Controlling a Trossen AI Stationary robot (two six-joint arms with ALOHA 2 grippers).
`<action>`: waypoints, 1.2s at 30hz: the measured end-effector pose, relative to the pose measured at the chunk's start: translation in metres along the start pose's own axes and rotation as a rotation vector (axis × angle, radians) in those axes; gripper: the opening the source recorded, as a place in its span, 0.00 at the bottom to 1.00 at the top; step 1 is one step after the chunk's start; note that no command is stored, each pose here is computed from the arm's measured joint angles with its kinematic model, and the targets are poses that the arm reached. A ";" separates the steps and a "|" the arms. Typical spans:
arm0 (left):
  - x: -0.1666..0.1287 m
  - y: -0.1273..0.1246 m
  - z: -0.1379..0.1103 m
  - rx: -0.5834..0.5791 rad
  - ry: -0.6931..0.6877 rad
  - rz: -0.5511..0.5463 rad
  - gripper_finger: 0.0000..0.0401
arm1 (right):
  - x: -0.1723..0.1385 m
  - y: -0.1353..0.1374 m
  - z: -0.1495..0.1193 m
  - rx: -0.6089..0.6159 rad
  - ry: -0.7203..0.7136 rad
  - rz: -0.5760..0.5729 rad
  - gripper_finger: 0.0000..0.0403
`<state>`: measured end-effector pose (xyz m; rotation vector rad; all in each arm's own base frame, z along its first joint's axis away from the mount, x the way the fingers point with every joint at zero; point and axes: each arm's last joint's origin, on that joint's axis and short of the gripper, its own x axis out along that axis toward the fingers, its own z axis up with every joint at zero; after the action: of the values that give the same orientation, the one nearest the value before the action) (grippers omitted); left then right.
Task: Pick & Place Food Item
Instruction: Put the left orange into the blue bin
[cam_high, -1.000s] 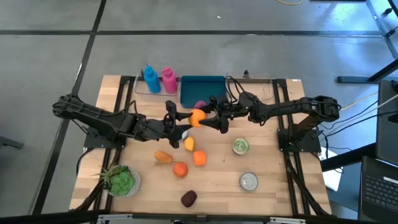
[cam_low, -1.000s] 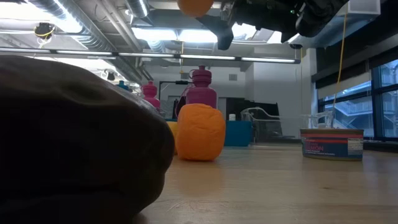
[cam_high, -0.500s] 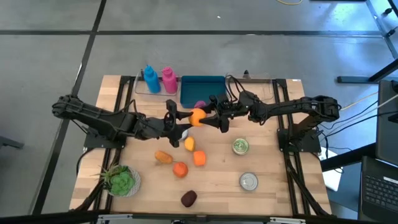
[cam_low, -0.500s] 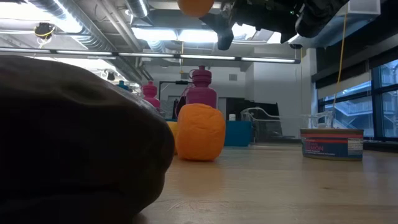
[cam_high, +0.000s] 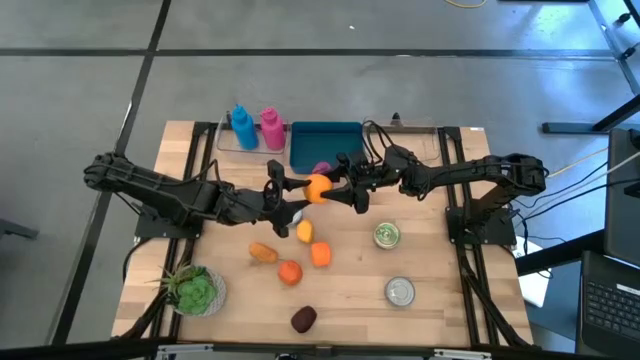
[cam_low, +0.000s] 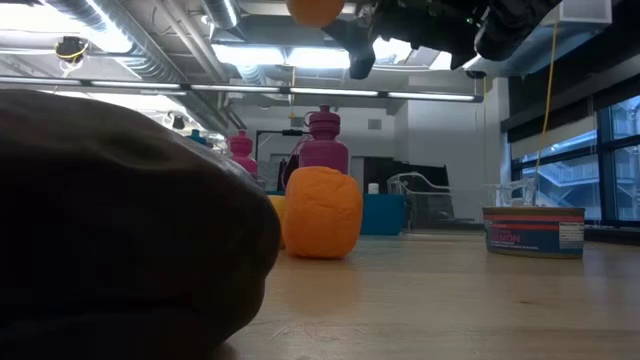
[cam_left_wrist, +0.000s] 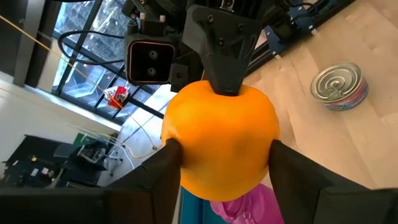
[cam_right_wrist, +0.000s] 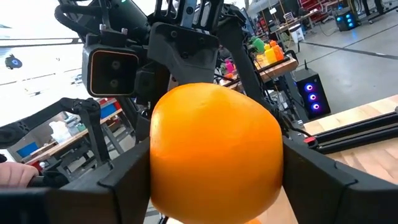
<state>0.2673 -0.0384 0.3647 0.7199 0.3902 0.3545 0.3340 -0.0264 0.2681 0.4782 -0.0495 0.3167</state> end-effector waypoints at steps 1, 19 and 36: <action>-0.001 0.000 0.001 -0.002 -0.003 -0.001 0.52 | 0.000 0.000 0.000 -0.001 0.001 0.001 0.72; -0.028 0.007 0.010 -0.167 -0.061 0.042 0.63 | 0.000 0.000 -0.001 -0.015 0.014 0.008 0.72; -0.073 0.033 -0.009 -0.466 0.000 0.100 0.63 | -0.025 0.023 0.027 -0.133 0.039 -0.071 0.72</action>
<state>0.1936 -0.0426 0.3969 0.2832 0.2576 0.5185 0.3036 -0.0272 0.2991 0.3408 -0.0159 0.2516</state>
